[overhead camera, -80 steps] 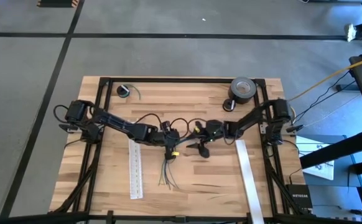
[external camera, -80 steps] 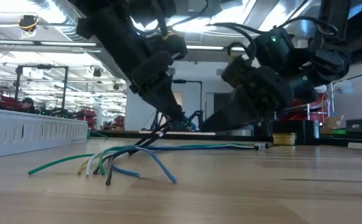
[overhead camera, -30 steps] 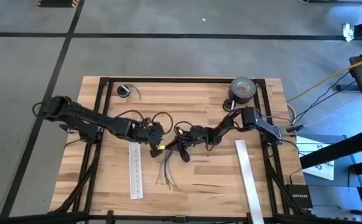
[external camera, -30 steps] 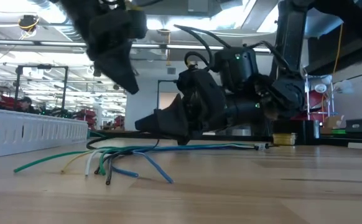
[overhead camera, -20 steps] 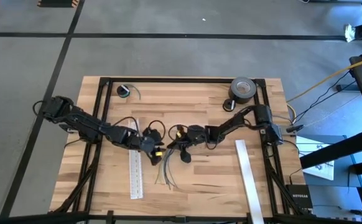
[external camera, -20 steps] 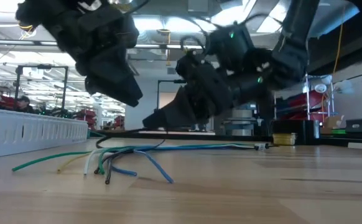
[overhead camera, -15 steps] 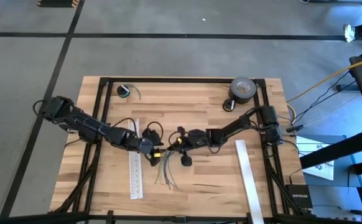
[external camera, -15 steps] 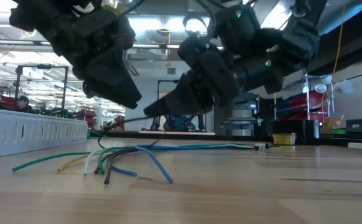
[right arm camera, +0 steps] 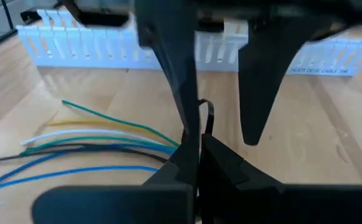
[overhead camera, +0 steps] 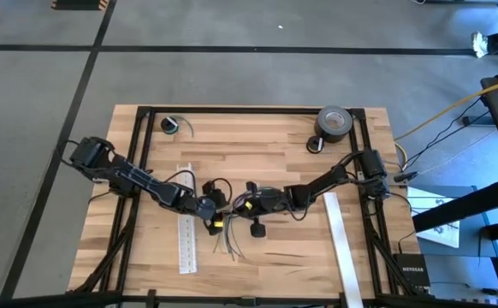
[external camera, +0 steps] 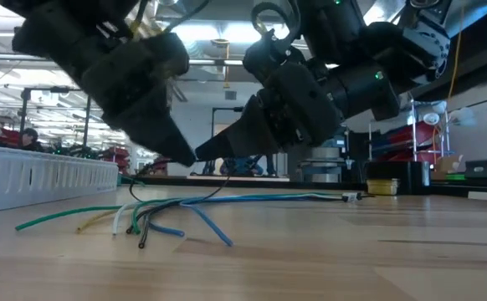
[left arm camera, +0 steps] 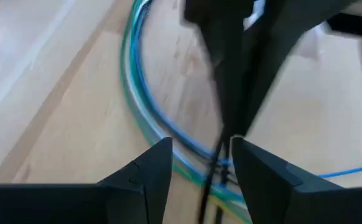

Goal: Ziptie cables
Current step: Wrap the colored cables with the black zip tie

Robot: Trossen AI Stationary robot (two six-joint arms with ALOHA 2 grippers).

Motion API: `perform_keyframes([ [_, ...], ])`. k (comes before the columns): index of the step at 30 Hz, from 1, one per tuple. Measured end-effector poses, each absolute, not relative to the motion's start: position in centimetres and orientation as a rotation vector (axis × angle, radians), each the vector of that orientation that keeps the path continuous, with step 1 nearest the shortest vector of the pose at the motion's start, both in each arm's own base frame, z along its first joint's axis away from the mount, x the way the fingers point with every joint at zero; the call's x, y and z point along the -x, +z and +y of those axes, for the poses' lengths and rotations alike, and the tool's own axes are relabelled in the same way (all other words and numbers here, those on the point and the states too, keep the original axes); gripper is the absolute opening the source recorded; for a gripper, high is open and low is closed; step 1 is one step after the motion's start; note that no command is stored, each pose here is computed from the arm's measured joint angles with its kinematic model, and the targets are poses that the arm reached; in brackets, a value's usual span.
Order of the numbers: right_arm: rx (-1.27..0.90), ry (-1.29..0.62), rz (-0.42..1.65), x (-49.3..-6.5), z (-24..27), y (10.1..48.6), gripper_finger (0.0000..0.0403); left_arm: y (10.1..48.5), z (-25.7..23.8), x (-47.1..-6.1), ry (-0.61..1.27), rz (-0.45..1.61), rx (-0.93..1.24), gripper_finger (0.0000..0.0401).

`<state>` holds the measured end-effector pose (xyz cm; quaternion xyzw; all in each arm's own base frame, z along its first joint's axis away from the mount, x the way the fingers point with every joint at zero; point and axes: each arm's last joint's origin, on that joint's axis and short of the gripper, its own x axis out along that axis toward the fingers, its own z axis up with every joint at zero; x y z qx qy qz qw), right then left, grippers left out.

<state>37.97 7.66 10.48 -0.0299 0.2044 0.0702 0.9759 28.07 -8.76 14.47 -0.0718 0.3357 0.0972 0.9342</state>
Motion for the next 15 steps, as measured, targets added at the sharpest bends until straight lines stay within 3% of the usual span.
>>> perform_keyframes([
  [6, 0.060, 0.142, 0.413, -38.01, 7.68, 10.53, 0.0000, 14.09, -8.99, -28.33, 0.142, 0.726, 0.096, 0.0136],
  [13, 0.057, 0.153, 0.414, -38.01, 7.70, 10.52, 0.0003, 13.69, -9.01, -28.45, 0.120, 0.739, 0.055, 0.0017],
  [15, 0.039, 0.163, 0.420, -37.99, 7.72, 10.48, 0.0008, 13.71, -9.03, -28.47, 0.117, 0.736, 0.056, 0.0008],
])
